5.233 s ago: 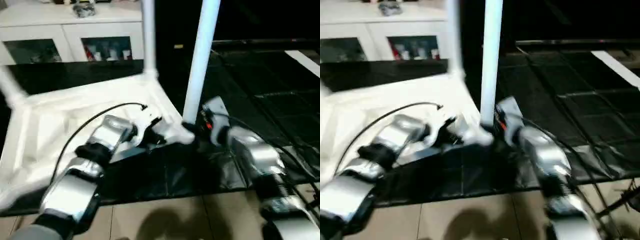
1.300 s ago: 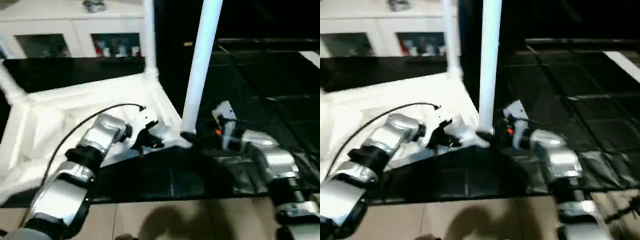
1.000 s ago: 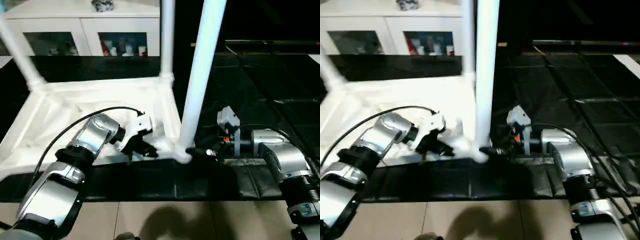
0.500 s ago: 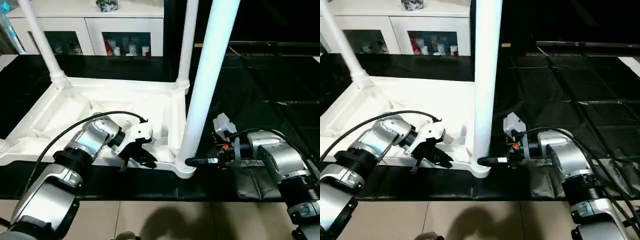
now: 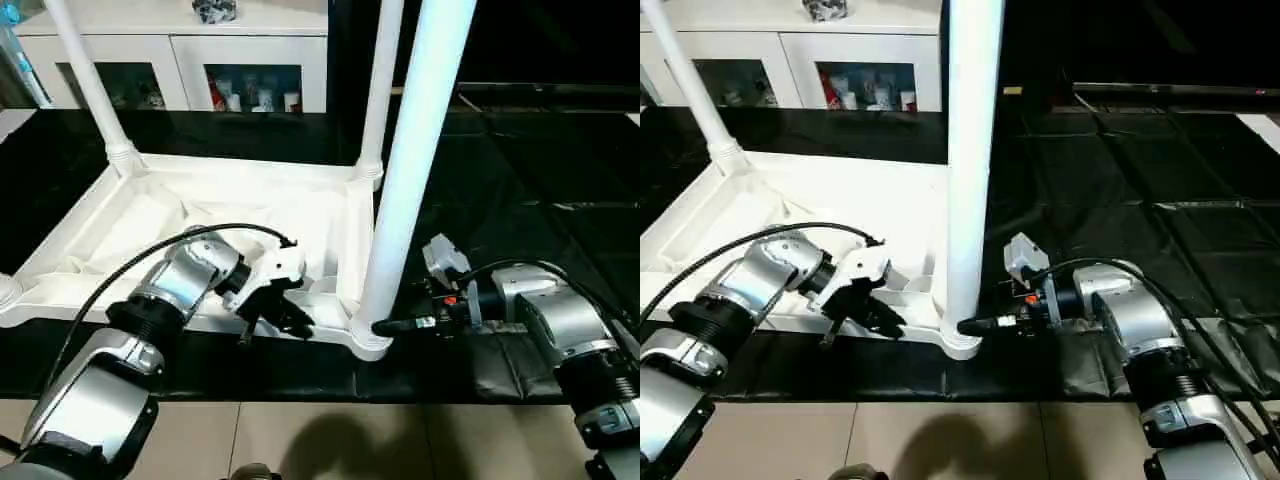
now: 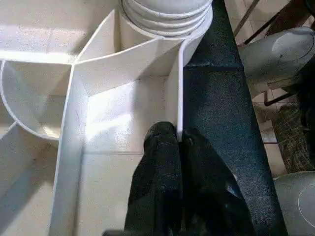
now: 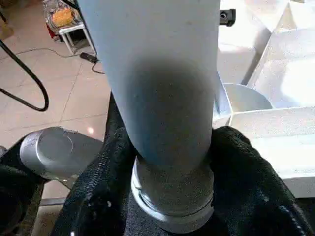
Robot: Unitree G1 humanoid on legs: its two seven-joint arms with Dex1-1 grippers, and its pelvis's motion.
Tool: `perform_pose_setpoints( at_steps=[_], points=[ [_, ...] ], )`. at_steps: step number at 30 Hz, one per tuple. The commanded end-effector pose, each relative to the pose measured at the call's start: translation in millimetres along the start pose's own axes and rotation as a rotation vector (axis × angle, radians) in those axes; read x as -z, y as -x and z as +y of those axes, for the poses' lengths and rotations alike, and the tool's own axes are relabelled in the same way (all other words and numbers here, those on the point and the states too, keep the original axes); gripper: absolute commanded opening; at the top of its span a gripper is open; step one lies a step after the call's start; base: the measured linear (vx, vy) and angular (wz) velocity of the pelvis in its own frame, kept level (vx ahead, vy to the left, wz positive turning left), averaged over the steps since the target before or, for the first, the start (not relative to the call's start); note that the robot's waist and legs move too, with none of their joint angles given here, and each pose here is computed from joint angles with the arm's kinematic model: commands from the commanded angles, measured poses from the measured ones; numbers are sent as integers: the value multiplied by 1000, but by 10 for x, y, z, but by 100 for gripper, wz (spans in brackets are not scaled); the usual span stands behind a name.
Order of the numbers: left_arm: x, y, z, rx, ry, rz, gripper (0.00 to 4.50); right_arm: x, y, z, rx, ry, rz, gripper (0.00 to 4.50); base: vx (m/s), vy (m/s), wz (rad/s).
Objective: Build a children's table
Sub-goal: Rotate leg to tighten
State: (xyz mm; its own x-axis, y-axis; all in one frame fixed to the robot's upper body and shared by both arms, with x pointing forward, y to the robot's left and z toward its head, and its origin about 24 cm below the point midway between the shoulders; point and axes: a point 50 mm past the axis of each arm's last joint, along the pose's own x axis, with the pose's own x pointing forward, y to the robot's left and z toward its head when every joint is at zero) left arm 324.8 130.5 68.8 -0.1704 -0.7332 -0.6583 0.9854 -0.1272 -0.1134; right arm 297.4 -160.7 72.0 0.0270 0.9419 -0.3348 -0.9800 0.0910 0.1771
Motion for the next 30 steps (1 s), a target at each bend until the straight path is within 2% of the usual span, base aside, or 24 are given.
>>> perform_pose_setpoints(
  at_steps=[1,9,13,14,19,20,21,24,26,29,30],
  points=[
    [-65,-57,-33,68,-51,20,0,-52,7,-6,-21,10,1,202,0,0,0],
    [-68,-103,16,-12,-4,-18,0,-11,-40,36,-7,-17,-21,197,0,0,0],
    [-119,-160,98,-122,65,-74,0,19,-151,32,104,-62,-59,197,0,0,0],
    [-183,-210,163,-204,117,-118,0,32,-271,-28,245,-81,-86,197,0,0,0],
    [-339,-301,258,-303,199,-196,0,29,-489,-155,431,-130,-123,196,0,0,0],
    [-417,-338,299,-344,231,-230,0,4,-591,-220,505,-154,-134,193,0,0,0],
    [-417,-338,299,-344,231,-230,0,4,-591,-220,505,-154,-134,193,0,0,0],
    [-584,-378,421,-483,309,-293,0,-176,-826,-351,647,-195,-167,192,0,0,0],
    [-615,-375,445,-517,322,-299,0,-238,-885,-379,687,-194,-170,191,0,0,0],
    [-624,-369,451,-527,329,-303,0,-264,-920,-393,701,-163,-156,191,0,0,0],
    [-609,-361,445,-529,329,-298,0,-266,-919,-400,704,-164,-171,226,0,0,0]
  ],
)
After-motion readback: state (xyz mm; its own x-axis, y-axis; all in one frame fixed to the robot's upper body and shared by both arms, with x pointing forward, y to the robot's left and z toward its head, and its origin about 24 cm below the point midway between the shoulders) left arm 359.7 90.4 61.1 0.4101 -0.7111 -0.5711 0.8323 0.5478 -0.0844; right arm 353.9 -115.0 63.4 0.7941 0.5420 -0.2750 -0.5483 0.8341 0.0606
